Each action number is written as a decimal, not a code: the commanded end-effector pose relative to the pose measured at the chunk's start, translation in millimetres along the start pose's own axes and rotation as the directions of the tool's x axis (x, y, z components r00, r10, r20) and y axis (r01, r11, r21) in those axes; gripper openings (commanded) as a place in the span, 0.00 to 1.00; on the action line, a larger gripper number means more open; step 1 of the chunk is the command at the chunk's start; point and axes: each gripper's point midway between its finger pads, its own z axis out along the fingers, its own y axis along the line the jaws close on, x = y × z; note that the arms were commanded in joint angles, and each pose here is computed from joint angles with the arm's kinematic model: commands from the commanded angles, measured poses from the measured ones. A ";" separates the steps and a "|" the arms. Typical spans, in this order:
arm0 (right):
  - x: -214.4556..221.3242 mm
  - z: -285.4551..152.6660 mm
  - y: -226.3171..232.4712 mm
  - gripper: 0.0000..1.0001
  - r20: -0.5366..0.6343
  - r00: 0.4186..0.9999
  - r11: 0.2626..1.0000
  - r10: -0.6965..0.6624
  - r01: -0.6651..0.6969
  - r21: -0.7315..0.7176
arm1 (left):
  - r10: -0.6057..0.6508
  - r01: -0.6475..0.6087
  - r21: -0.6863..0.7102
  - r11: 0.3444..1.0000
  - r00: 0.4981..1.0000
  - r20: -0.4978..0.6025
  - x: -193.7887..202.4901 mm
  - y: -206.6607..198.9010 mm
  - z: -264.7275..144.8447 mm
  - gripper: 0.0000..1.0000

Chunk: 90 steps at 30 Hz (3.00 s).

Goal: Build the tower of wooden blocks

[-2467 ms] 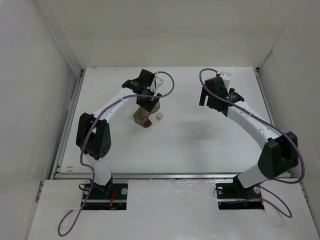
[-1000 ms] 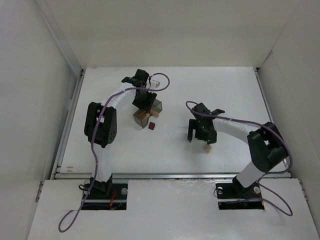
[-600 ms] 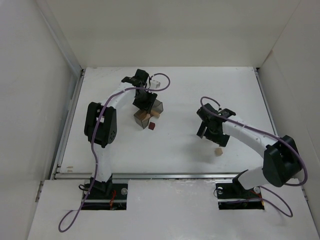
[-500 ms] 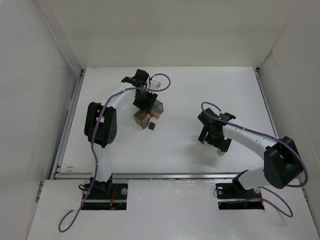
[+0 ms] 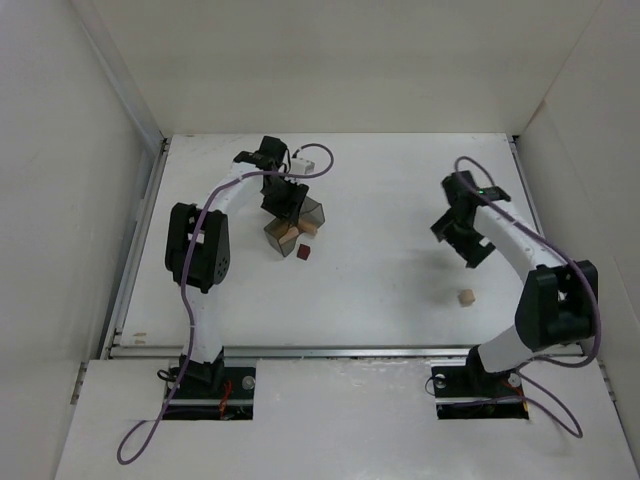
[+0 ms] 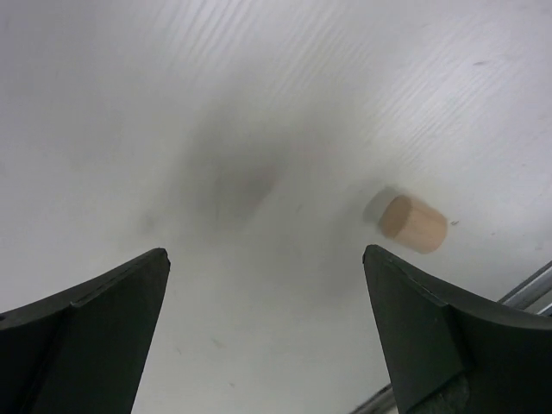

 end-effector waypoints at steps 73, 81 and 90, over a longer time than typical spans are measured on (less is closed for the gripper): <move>-142.6 49.8 -103.3 0.85 -0.074 0.887 0.864 -0.455 0.460 0.204 | -0.039 0.034 0.079 0.996 0.998 0.058 -14.1 27.4 -15.3 0.00; -132.8 31.3 -100.8 0.80 0.099 0.676 0.682 -0.730 0.728 0.066 | -0.058 0.049 0.098 0.994 0.994 0.092 -20.4 36.2 -19.0 0.00; -68.9 14.7 -107.5 1.00 0.203 0.403 0.386 -0.893 0.915 -0.116 | -0.082 0.073 0.104 0.992 0.993 0.082 -15.6 44.6 -14.6 0.00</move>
